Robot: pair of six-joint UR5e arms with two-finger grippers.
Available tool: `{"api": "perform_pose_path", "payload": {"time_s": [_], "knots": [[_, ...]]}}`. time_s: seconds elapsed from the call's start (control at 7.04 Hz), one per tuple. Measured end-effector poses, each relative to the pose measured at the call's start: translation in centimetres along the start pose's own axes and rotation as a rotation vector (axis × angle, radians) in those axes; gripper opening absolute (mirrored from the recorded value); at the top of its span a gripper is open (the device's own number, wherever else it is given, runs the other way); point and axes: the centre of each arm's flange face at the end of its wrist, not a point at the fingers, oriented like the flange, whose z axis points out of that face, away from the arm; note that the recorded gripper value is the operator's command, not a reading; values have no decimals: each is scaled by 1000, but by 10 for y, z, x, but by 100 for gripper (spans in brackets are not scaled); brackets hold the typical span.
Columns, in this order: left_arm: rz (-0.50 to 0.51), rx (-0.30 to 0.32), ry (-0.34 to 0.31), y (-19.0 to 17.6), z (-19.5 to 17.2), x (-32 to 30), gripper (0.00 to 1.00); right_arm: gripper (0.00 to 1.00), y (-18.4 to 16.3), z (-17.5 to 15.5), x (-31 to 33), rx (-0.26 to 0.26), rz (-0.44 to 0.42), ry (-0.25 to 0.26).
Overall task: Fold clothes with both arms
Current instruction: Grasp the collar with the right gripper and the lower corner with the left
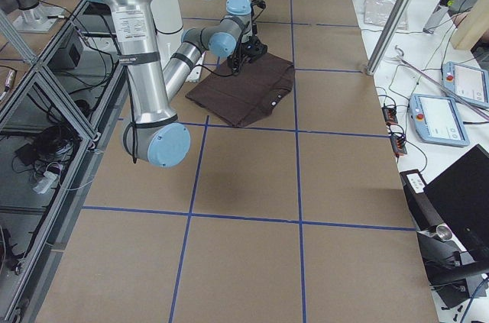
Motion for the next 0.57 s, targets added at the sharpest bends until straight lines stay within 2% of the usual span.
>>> {"api": "perform_pose_path", "payload": {"time_s": [0.28,0.57], "knots": [[-2,19,-89,16,10,-6,65,100,-2,6,-5,3,5,6],[4,8,-125,32,19,-12,60,100,-4,9,-5,6,9,11]]}}
